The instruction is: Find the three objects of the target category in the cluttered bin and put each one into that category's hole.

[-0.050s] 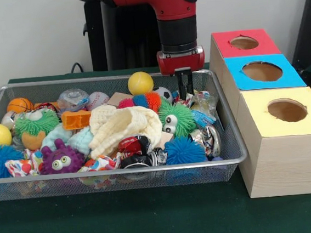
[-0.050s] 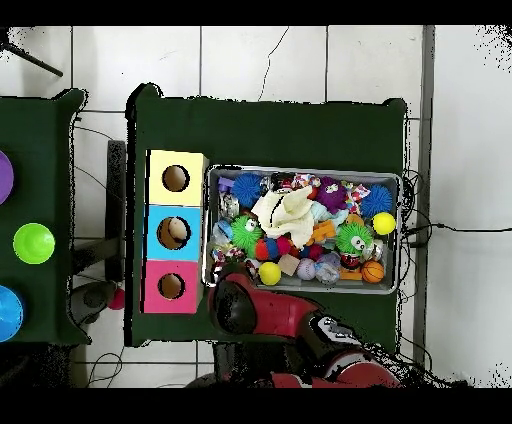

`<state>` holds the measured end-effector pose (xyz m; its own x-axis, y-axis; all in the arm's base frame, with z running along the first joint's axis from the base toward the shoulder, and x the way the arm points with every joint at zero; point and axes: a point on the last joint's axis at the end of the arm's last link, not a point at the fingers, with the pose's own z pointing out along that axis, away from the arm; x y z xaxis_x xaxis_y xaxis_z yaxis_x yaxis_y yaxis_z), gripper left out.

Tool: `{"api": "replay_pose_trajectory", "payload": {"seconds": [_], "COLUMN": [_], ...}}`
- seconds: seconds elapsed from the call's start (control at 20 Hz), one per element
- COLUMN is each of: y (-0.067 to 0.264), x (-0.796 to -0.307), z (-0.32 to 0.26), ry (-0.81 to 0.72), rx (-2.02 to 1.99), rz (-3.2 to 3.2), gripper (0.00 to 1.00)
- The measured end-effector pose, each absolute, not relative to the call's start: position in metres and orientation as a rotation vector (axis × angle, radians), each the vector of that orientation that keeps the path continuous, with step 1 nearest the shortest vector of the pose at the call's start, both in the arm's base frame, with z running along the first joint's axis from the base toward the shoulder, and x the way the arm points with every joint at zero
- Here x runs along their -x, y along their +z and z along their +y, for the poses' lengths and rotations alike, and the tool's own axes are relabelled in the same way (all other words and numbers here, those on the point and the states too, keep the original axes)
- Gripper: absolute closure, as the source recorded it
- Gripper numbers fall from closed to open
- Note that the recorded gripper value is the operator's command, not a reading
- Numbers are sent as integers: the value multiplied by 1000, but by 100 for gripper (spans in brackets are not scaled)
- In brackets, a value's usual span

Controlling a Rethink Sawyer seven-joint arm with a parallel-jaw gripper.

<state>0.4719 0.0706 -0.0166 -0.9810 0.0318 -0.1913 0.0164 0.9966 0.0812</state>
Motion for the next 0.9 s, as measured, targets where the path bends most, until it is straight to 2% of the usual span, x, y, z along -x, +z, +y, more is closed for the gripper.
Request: {"api": "replay_pose_trajectory", "payload": {"seconds": [0.9], "y": [70], "x": [-507], "z": [62], "ry": [157], "rx": [-131], "rz": [3120], "gripper": [100]}}
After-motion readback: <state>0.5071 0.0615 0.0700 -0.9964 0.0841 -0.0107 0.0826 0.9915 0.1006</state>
